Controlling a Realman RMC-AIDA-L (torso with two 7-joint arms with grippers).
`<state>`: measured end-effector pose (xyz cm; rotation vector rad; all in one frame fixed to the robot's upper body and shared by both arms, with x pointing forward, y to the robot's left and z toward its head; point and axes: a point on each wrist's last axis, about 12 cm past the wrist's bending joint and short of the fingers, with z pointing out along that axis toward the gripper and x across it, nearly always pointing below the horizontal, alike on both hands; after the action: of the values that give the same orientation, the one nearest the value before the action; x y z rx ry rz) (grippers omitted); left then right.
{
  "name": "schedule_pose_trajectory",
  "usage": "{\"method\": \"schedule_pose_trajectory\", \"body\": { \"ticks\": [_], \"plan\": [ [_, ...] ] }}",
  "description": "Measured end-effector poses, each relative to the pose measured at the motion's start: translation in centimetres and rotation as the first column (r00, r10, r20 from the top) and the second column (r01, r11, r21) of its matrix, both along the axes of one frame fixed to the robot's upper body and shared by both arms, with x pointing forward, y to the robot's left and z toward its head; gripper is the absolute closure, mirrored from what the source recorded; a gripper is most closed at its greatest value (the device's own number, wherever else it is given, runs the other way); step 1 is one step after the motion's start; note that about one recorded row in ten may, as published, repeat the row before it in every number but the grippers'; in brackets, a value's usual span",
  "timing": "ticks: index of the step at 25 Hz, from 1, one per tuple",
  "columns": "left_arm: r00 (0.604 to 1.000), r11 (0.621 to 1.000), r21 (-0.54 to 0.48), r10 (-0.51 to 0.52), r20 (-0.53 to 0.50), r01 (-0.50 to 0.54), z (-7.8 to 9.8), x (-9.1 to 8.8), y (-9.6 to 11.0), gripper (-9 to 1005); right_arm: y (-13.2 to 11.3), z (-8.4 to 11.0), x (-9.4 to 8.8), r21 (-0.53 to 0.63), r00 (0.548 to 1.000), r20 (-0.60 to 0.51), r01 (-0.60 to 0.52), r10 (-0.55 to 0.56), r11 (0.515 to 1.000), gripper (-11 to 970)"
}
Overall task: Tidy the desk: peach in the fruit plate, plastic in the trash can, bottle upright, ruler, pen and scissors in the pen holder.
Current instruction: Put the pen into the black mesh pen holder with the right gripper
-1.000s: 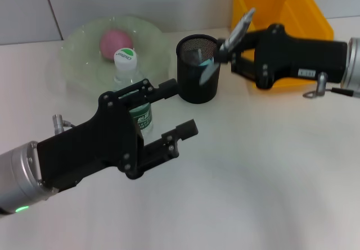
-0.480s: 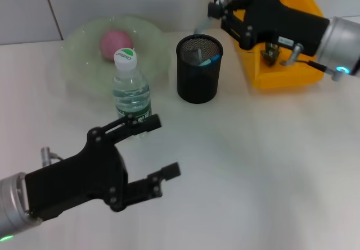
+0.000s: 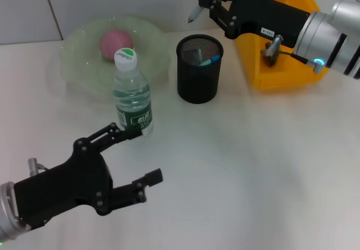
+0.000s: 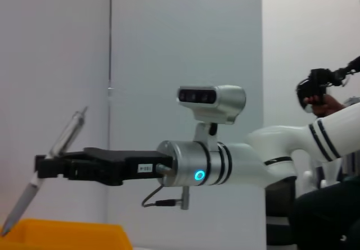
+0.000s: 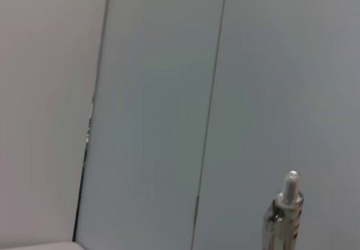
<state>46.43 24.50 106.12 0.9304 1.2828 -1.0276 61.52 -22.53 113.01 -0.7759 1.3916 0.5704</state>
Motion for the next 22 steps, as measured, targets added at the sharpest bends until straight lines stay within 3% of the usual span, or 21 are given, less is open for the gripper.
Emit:
{"method": "schedule_pose_trajectory", "body": {
  "ticks": [10, 22],
  "plan": [
    [0.999, 0.999, 0.008, 0.032, 0.005, -0.032, 0.0, 0.1, 0.7, 154, -0.1, -0.2, 0.7, 0.027, 0.997, -0.063, 0.045, -0.044, 0.999, 811],
    [0.999, 0.999, 0.002, 0.053, 0.002, -0.053, 0.0, 0.2, 0.9, 155, 2.0, -1.4, 1.2, -0.104, 0.985, -0.156, 0.056, -0.072, 0.993, 809]
  ]
}}
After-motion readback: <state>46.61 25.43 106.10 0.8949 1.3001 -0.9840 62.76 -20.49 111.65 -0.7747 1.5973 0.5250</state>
